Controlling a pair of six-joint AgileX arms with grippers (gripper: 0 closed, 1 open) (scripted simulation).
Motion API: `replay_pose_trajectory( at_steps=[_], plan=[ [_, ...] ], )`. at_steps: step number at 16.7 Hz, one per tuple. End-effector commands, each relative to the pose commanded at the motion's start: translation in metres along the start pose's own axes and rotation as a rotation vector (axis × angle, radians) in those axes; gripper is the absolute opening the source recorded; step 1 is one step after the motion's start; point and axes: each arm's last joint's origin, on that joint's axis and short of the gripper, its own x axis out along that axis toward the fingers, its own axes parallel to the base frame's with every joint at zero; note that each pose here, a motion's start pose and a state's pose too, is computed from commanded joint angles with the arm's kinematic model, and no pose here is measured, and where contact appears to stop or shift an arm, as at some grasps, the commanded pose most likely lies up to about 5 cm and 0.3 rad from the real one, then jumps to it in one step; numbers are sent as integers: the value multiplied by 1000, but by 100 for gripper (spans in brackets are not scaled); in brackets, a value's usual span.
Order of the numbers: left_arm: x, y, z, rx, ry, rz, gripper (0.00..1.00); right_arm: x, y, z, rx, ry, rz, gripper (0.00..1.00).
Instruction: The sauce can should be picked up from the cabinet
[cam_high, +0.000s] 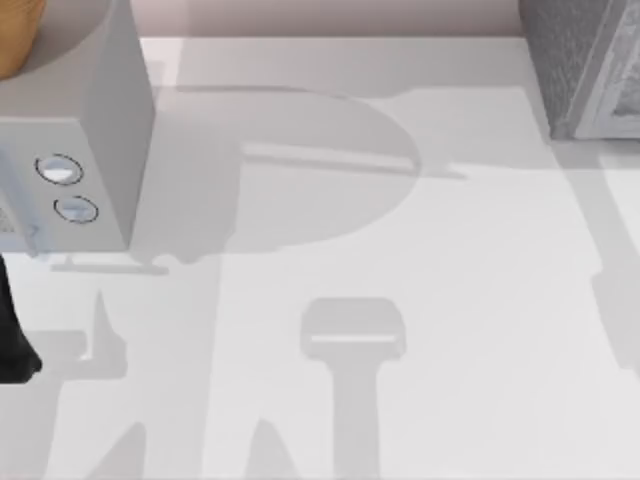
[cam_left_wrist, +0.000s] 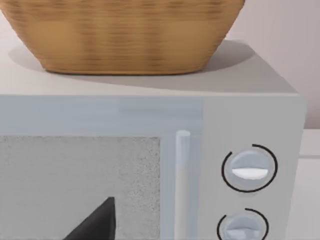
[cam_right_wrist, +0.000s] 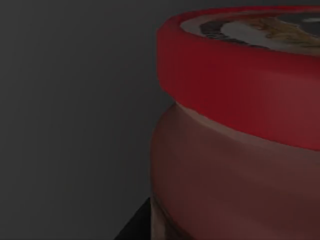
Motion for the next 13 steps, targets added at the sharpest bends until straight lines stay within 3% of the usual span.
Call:
replay_pose_trajectory(
  at_steps=[8,13],
  plan=[
    [0,0,0,0,0,0,100,-1,1,1,2,-2,2,0],
    [0,0,0,0,0,0,100,-59,-1,35,11,-41,-22,0]
  ],
)
